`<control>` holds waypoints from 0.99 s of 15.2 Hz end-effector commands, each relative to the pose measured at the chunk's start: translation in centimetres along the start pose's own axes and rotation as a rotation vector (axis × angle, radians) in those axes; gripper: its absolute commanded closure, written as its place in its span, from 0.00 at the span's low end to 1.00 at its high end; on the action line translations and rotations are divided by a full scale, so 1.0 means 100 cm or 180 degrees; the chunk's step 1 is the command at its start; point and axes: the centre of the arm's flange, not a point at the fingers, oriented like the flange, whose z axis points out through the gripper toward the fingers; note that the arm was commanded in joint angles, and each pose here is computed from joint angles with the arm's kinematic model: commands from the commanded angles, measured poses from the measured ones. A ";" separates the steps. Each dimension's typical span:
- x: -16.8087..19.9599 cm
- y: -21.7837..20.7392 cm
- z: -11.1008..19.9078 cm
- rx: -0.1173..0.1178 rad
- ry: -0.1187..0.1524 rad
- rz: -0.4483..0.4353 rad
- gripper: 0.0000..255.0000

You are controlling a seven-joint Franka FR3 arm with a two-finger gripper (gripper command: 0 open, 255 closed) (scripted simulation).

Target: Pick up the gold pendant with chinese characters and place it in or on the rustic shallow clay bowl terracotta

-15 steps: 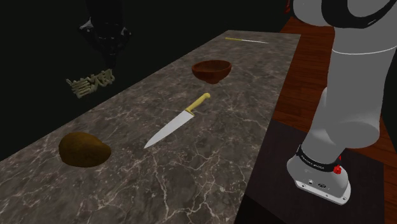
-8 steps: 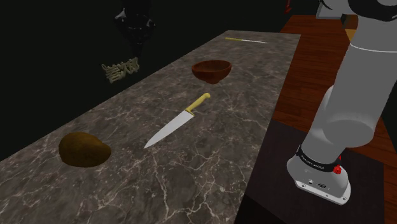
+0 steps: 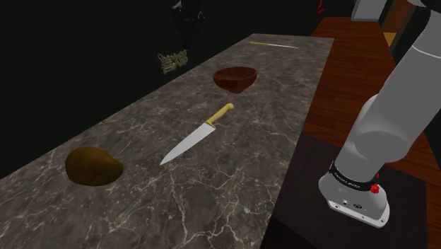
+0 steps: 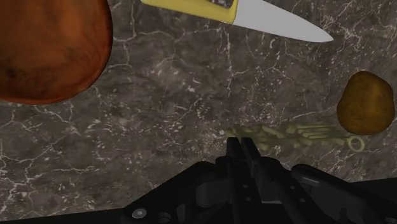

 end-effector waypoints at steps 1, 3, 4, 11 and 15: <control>-0.007 0.021 -0.009 0.0001 -0.0001 -0.0006 1.00; -0.016 0.044 -0.019 0.0001 -0.0001 -0.0006 1.00; -0.020 0.056 -0.024 0.0001 -0.0001 -0.0006 1.00; -0.049 0.137 -0.057 0.0001 -0.0001 -0.0006 1.00; -0.066 0.183 -0.076 0.0001 -0.0001 -0.0006 1.00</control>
